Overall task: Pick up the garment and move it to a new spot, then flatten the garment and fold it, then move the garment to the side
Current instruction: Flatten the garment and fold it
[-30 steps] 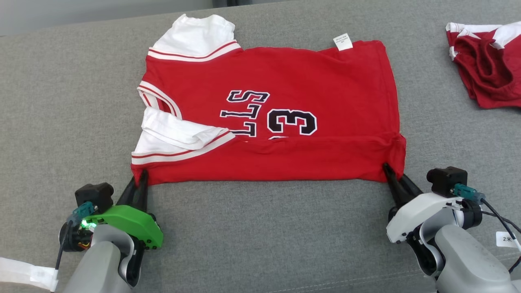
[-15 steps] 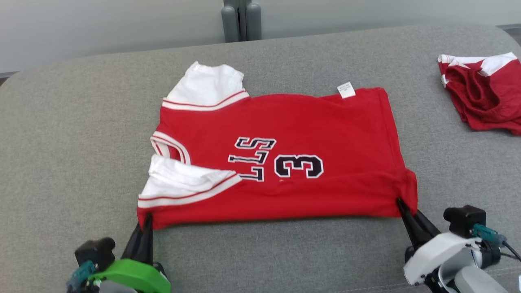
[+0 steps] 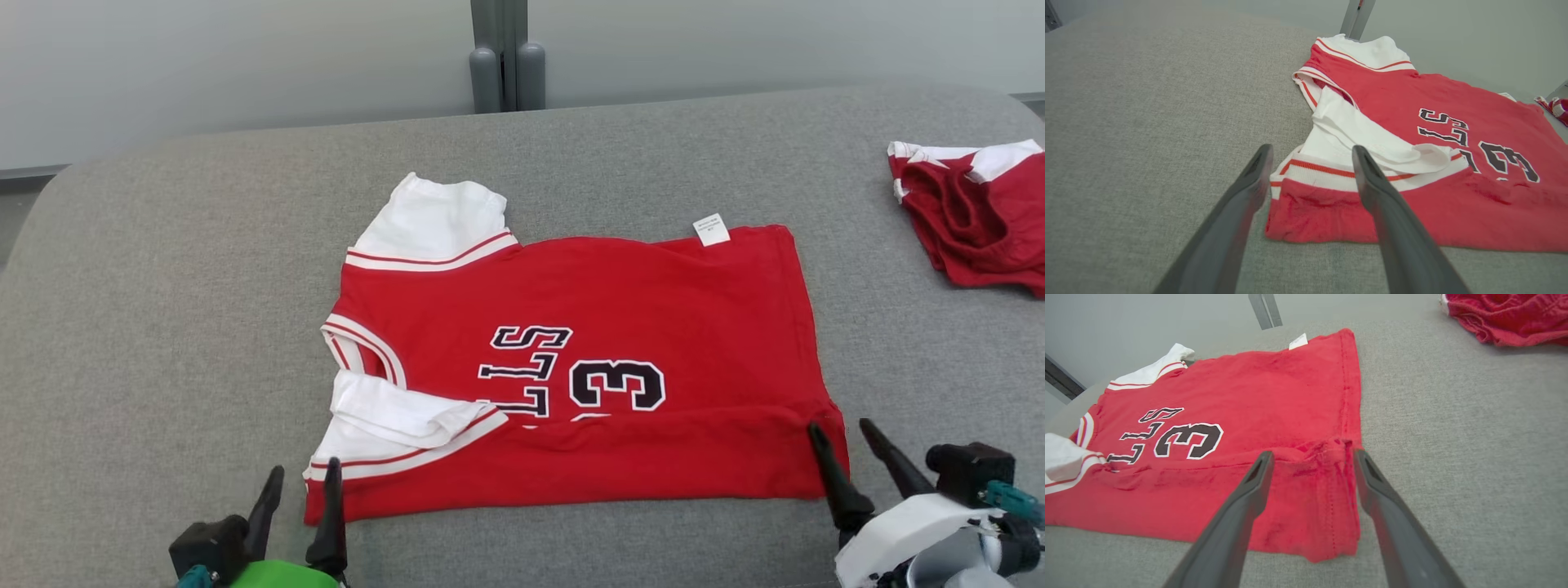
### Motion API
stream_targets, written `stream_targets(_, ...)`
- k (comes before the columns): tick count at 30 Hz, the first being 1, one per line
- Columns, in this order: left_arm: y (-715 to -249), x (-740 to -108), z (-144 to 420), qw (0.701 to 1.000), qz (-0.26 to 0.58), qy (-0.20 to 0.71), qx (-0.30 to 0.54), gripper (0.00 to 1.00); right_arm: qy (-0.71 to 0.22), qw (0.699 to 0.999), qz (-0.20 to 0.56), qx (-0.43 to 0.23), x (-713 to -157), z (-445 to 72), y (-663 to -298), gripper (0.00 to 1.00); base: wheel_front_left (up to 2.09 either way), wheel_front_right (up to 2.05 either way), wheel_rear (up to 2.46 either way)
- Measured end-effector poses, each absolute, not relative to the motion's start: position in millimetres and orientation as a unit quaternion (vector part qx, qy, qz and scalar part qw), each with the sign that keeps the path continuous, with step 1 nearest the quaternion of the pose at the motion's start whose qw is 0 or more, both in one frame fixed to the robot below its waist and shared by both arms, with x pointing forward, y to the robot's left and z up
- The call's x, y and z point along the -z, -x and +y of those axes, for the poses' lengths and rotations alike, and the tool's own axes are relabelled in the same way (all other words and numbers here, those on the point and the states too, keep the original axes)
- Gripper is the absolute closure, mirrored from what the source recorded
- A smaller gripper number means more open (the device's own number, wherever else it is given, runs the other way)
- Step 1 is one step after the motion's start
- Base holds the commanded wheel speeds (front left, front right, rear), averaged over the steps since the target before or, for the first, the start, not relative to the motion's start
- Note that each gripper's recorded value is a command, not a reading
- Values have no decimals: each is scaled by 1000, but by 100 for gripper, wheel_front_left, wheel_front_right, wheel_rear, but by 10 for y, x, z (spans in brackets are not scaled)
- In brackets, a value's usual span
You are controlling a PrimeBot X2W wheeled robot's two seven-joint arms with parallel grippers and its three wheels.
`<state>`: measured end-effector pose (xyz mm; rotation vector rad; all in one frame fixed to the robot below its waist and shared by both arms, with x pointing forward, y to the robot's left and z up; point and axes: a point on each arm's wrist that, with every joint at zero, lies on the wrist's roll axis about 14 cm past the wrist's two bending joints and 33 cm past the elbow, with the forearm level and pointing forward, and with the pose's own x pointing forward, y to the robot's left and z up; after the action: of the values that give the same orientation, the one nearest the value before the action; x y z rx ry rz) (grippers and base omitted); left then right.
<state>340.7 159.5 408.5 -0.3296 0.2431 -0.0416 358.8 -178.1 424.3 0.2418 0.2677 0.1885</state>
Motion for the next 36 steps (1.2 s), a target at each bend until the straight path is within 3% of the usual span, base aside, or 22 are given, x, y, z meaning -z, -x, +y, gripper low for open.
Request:
stream_targets(15, -3748, -5070, 1967, 995, -41, 89, -2, 0, -89, 992, -46, -77, -5159, -1796, -3747, 0, 0, 0, 0)
stream_targets(22, -3744, -5260, 1984, 995, -70, 68, 10, 0, -66, 992, -72, -84, -5303, -1692, -3671, 0, 0, 0, 0)
stream_targets(36, -3671, -5124, 2022, 997, -50, 63, 14, 0, -57, 994, -68, -68, -5251, -1726, -3595, 0, 0, 0, 0)
